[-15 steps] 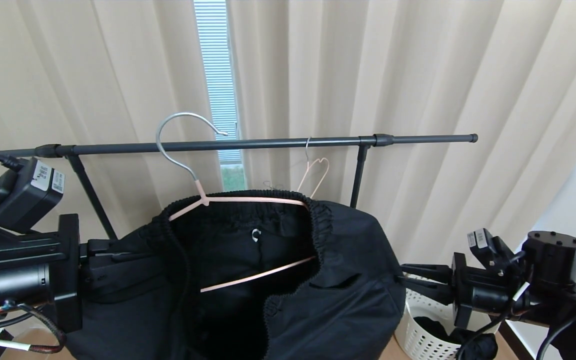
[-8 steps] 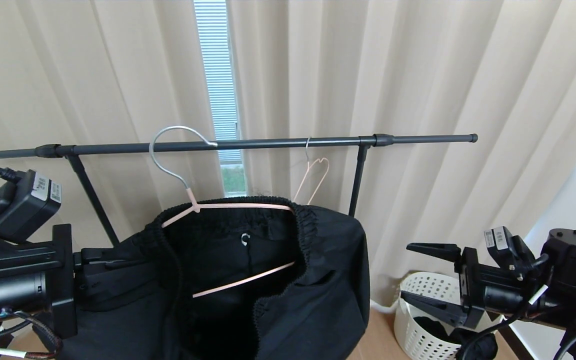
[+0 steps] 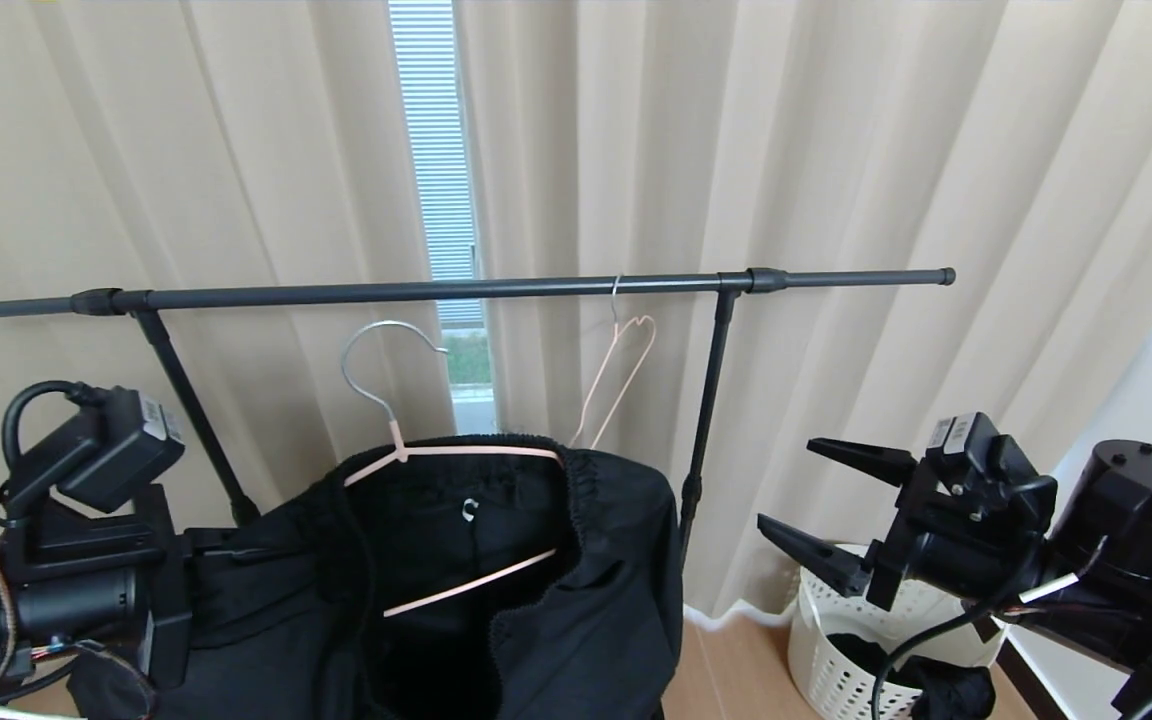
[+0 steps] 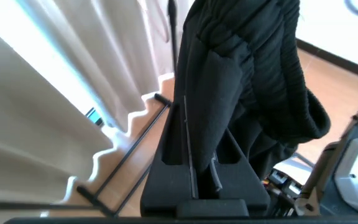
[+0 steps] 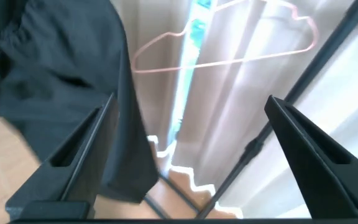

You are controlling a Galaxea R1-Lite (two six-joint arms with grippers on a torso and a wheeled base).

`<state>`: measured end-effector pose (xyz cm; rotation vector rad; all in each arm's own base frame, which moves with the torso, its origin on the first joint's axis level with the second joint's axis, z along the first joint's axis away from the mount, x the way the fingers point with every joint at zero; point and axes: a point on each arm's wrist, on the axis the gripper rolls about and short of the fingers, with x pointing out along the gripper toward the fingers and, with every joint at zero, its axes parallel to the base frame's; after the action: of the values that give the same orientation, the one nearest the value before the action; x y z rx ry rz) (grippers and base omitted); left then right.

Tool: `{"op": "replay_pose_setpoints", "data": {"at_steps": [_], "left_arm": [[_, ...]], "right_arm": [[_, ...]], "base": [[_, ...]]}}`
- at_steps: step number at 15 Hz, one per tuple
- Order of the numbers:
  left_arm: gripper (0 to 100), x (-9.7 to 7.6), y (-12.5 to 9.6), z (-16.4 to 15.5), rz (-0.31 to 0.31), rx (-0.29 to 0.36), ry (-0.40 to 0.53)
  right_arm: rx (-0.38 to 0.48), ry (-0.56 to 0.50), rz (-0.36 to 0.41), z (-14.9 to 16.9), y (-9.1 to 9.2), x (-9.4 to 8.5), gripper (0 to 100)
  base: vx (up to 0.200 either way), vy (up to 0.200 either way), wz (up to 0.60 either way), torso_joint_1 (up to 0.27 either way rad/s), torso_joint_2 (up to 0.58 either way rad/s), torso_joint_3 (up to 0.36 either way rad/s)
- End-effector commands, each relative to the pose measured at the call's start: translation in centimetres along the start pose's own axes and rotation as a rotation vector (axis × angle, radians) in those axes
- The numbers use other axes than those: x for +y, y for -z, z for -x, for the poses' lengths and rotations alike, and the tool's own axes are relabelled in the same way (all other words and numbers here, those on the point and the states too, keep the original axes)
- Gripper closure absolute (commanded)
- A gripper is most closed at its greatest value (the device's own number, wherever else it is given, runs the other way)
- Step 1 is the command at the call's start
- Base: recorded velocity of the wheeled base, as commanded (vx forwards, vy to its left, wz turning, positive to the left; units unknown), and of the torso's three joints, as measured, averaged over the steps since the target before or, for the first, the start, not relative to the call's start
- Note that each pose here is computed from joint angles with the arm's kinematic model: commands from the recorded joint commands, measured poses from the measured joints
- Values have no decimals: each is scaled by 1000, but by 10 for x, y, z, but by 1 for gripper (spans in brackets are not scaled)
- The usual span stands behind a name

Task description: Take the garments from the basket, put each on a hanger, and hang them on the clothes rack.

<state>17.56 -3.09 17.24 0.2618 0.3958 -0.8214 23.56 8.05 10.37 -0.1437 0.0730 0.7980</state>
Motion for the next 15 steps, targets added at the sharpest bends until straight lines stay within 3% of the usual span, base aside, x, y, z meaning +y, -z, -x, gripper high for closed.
{"op": "replay_pose_setpoints", "data": {"at_steps": [1,5,9,15], "left_arm": [[100,2,1,-18,3,54,26],[100,4,2,-49,-25,120,11],[100,15,11,-90,-52,184,-71],[100,33,36,-129,-27,292,-178]], "right_arm": [[-27,1,18,-5,-9,5,0],[-6,27,11,-9,-4,4,0],[0,29,9,-10,-2,4,0],[3,29,7,-10,-1,4,0]], "base": [[0,0,0,0,0,0],[0,0,0,0,0,0],[0,0,0,0,0,0],[0,0,0,0,0,0]]}}
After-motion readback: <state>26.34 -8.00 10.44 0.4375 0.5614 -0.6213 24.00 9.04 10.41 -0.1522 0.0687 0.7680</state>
